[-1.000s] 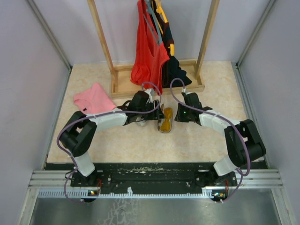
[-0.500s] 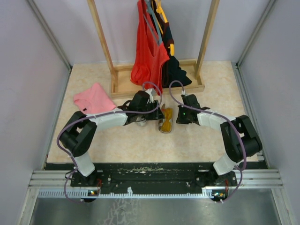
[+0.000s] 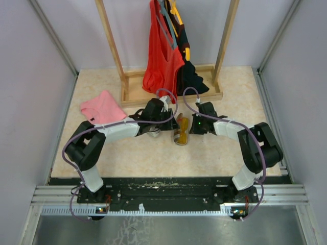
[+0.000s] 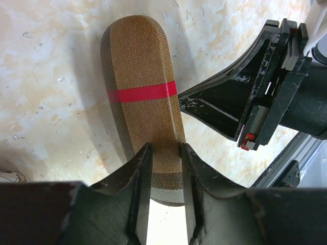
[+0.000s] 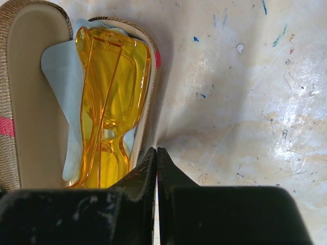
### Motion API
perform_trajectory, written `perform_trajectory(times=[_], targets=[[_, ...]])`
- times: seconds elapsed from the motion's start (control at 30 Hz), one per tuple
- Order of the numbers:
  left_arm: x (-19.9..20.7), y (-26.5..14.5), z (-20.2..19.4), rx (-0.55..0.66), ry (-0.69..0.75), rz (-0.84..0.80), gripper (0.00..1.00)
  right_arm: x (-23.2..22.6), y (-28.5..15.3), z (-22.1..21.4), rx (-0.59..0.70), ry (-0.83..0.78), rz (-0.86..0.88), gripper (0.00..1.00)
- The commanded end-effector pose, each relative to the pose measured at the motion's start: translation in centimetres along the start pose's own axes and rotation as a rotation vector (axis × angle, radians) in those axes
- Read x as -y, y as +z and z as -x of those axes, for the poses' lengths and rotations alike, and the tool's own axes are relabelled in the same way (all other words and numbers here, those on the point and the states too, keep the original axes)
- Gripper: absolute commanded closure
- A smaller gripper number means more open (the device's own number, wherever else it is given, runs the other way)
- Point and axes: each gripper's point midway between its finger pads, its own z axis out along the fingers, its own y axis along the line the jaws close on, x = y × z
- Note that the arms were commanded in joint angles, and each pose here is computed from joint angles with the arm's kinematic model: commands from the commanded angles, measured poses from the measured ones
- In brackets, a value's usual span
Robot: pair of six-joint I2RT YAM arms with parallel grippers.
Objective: Organize the sunglasses
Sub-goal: Close the sunglasses case at the center of the board.
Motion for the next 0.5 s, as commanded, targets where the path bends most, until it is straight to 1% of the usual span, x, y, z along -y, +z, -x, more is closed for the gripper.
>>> perform_trajectory(times=[0.0,0.47], targets=[[1.3,0.5,0.8,0.014,0.015,-0.035,0.68,-1.4,0.2,2.5,0.059,-0.019,0.054,1.0],[0.7,1.6,-0.9,-0.029,0.016,-0.015,0.69,-2.2,0.3,2.5,0.056,-0.017,0.102,1.0]])
